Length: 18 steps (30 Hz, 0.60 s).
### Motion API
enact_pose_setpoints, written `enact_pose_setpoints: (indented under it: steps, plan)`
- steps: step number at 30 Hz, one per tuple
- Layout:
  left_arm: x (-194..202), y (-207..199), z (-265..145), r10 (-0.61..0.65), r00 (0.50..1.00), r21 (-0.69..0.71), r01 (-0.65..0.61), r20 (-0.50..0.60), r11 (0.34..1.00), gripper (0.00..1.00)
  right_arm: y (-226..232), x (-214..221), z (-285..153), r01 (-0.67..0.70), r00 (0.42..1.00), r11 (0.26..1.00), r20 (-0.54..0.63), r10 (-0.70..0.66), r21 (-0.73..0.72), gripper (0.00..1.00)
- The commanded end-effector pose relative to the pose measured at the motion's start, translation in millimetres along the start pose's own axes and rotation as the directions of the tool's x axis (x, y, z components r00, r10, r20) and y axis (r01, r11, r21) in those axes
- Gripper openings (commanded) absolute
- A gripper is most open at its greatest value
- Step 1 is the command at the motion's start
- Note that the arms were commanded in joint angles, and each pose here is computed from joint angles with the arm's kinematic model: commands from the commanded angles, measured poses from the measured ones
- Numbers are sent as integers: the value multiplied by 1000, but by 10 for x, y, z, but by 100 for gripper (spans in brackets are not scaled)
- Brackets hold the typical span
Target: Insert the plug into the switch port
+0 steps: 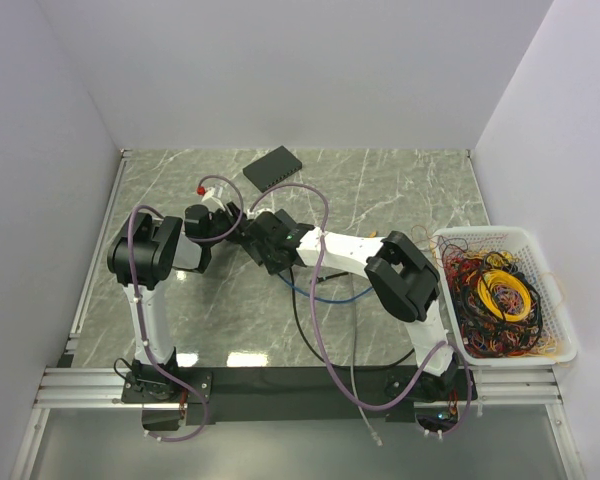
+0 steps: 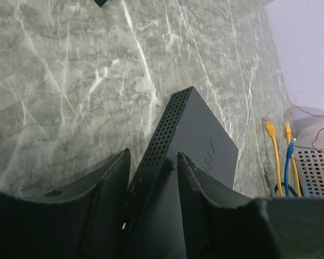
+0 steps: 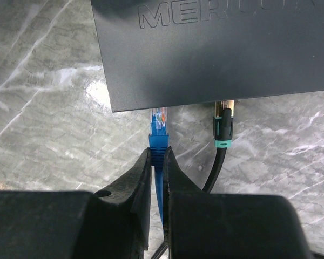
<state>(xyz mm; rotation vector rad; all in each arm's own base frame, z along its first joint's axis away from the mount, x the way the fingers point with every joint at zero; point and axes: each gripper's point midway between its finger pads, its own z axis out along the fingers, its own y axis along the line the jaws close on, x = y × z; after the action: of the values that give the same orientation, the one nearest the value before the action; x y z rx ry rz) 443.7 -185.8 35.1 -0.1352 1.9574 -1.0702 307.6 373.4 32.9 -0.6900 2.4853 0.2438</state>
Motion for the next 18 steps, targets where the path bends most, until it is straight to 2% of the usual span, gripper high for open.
enact_pose_setpoints:
  steps: [1, 9, 18]
  plan:
    - [51, -78, 46, 26, 999, 25, -26, -25, 999, 46, 25, -327, -76, -30, 995, 999, 90, 29, 16, 0]
    - [56, -77, 48, 26, 999, 25, -25, -30, 999, 46, -91, -373, -113, -60, 992, 995, 112, 51, 78, 0]
    - [60, -72, 59, 26, 999, 22, -25, -35, 999, 46, -25, -405, -156, -40, 991, 994, 135, 26, 103, 0]
